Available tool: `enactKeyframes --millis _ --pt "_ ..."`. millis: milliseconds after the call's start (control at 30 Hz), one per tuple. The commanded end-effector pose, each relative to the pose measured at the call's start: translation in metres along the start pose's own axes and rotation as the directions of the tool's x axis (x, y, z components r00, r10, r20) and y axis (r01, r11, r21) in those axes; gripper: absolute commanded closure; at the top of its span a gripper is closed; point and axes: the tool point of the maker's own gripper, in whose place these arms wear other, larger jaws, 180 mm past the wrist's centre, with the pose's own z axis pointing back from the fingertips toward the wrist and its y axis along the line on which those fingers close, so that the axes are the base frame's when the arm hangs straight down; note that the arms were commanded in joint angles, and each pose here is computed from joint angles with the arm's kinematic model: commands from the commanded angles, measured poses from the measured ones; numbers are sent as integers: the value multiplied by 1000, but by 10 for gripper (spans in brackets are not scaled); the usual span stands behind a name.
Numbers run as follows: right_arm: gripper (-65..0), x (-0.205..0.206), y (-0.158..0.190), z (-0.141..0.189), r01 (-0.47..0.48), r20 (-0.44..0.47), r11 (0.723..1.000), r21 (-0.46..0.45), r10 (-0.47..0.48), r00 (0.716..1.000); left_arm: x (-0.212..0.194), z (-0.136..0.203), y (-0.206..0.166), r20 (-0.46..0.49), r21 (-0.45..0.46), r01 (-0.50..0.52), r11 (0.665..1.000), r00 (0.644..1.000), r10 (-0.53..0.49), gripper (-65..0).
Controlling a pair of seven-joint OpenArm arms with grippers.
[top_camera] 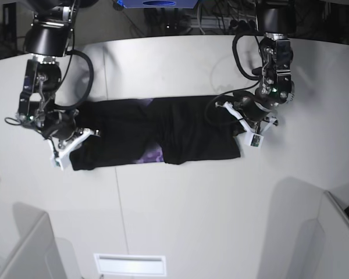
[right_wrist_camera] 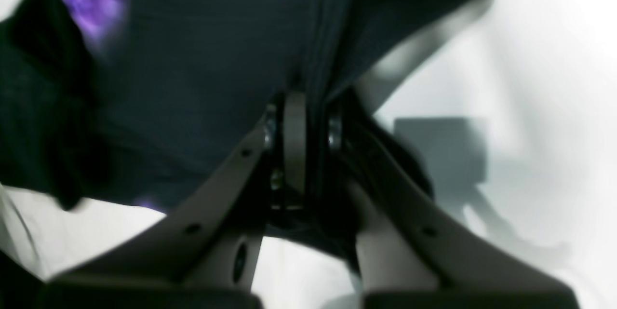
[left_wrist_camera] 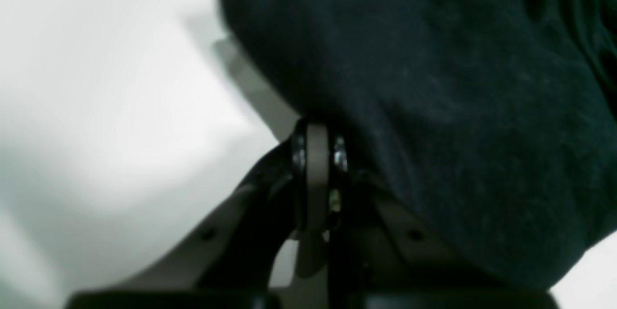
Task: Fold the T-shirt properly
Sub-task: 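Grasp the folded strip ends with both grippers, then fold the strip end with the right gripper toward the left gripper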
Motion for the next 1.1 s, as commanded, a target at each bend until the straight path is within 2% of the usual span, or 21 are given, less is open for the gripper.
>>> enactKeyframes --millis 0,267,600,933,1067 --pt "0 18 8 8 -19 56 1000 12 19 998 -10 2 4 -57 7 34 999 998 -33 0" --pt "0 31 51 25 -97 131 994 58 89 987 -10 7 17 -67 28 60 998 996 -58 0" --pt "0 33 96 43 -122 222 983 135 90 971 -14 13 30 -85 46 84 995 993 -80 0" --pt "0 16 140 36 -170 184 960 223 130 974 -16 13 29 -88 44 84 996 993 -80 0" --pt "0 10 155 33 -139 156 960 245 102 982 -16 13 29 -88 43 84 996 993 -80 0"
